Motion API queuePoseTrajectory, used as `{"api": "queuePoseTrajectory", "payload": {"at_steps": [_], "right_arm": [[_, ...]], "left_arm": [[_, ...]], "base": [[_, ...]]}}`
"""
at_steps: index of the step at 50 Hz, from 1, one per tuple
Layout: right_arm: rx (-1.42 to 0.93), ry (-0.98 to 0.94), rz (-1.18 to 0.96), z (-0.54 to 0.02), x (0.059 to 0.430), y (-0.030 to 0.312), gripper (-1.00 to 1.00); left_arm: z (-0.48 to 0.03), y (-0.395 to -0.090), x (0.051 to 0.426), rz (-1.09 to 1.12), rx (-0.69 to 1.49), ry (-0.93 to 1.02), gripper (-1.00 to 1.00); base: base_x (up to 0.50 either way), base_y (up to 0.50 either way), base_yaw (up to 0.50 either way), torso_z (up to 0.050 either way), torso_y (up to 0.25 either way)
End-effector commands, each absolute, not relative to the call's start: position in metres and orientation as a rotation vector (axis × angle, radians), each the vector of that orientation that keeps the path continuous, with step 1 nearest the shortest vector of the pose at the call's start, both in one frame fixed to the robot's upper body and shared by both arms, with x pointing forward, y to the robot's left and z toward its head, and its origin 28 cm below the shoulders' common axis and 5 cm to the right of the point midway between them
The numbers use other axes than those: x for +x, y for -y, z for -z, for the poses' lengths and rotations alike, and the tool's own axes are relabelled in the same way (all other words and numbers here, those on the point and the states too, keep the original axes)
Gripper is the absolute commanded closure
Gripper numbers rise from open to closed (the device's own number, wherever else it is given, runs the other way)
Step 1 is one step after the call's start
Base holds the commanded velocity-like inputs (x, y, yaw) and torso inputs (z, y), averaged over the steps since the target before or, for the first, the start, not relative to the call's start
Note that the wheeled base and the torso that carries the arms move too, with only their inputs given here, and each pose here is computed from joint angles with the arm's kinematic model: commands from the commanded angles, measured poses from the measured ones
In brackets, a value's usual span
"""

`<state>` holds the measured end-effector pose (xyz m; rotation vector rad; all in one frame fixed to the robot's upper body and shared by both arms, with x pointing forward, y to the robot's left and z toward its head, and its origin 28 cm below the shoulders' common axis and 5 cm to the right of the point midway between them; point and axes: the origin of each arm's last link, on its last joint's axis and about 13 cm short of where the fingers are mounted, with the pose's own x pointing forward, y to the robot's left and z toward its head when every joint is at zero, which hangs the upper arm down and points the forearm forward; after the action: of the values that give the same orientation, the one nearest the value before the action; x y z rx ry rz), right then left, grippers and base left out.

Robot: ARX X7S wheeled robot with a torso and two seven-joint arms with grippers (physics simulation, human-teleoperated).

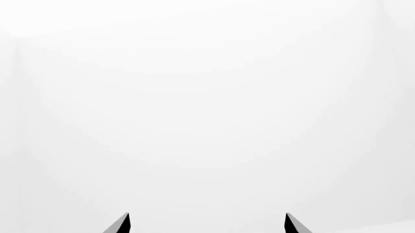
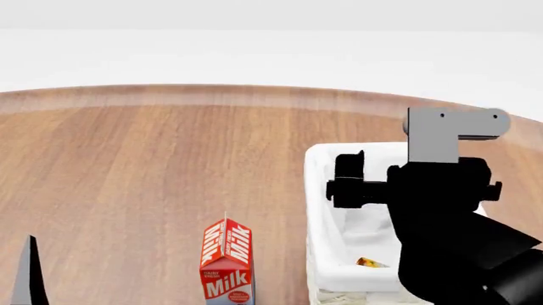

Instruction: Pick up the alphabet soup and the tomato sauce, and put them in the basket.

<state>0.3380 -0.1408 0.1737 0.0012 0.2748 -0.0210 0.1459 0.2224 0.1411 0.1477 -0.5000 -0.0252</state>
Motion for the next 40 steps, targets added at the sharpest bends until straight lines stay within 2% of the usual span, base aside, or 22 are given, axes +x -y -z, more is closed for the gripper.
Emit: {"api": "queuePoseTrajectory", "payload": {"at_steps": [1, 10, 19, 28, 40], "right_arm": [[-0.109, -0.177, -0.099, -0.212, 0.326, 0.137, -1.0], [-0.225, -0.107, -0.201, -0.237, 0.303, 0.133, -1.0], [-0.3, -0.045, -0.345, -0.252, 0.259, 0.129, -1.0], [-0.408, -0.052, -0.46, -0.244, 0.219, 0.121, -1.0], [-0.383, -0.135, -0.564, -0.224, 0.169, 0.112, -1.0]], "left_arm": [[-0.143, -0.223, 0.146, 0.025, 0.148, 0.504, -1.0], [-0.143, -0.222, 0.146, 0.023, 0.151, 0.504, -1.0], [-0.144, -0.222, 0.145, 0.023, 0.152, 0.505, -1.0], [-0.143, -0.221, 0.145, 0.028, 0.153, 0.5, -1.0], [-0.145, -0.221, 0.145, 0.03, 0.155, 0.502, -1.0]], "base": [[0.0, 0.0, 0.0, 0.0, 0.0], [0.0, 0.0, 0.0, 0.0, 0.0], [0.0, 0.0, 0.0, 0.0, 0.0], [0.0, 0.0, 0.0, 0.0, 0.0], [0.0, 0.0, 0.0, 0.0, 0.0]]}}
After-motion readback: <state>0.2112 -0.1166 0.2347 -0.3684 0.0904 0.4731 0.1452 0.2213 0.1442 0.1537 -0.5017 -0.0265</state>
